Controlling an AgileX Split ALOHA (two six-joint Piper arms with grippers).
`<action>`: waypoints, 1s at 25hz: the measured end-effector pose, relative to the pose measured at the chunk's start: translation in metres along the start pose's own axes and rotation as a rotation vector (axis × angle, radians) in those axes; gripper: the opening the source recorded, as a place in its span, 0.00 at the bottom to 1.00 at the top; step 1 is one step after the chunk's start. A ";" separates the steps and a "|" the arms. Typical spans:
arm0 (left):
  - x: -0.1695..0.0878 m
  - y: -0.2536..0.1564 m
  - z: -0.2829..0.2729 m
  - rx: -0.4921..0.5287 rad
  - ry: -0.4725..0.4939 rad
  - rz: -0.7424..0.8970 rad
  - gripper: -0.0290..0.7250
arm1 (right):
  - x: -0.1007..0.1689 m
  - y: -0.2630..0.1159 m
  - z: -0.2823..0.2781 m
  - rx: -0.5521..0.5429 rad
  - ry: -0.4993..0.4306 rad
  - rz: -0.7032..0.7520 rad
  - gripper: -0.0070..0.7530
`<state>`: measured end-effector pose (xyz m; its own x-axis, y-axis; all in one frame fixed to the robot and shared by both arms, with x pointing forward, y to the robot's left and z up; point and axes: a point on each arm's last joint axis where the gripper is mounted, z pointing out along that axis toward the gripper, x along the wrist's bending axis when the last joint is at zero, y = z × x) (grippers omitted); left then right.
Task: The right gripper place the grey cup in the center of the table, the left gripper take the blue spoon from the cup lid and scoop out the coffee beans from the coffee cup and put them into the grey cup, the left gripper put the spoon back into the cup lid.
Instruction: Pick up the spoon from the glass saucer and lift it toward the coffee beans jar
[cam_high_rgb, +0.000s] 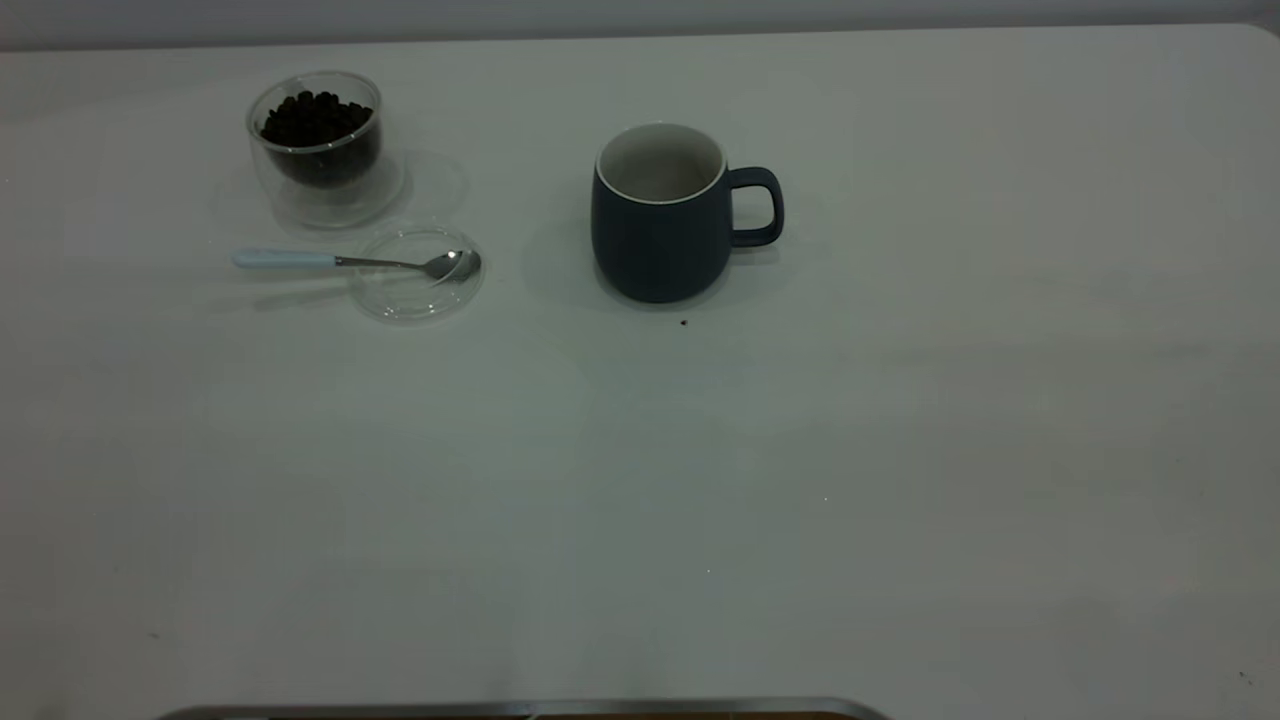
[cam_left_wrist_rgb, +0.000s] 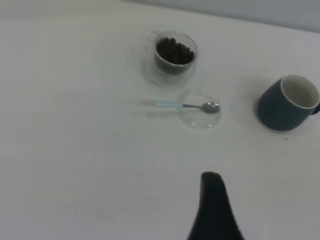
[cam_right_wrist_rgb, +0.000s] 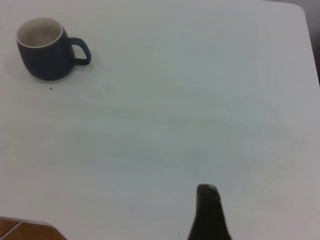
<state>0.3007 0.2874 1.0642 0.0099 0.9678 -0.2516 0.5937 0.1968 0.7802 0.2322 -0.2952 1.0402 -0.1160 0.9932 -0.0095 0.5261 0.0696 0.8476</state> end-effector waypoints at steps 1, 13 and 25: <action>-0.002 0.010 0.011 0.034 -0.004 -0.002 0.82 | 0.000 0.000 0.000 0.000 0.000 0.000 0.78; -0.016 0.082 0.152 0.387 -0.134 -0.033 0.82 | 0.000 0.000 0.000 0.000 0.000 -0.001 0.78; 0.029 0.100 0.235 0.647 -0.220 -0.048 0.82 | 0.000 0.000 0.000 0.000 0.000 0.000 0.78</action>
<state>0.5493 0.2981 1.0005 0.0945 0.8924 -0.4413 0.9583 0.0385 0.2831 0.2322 -0.2952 1.0402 -0.1161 0.9932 -0.0092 0.5261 0.0694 0.8476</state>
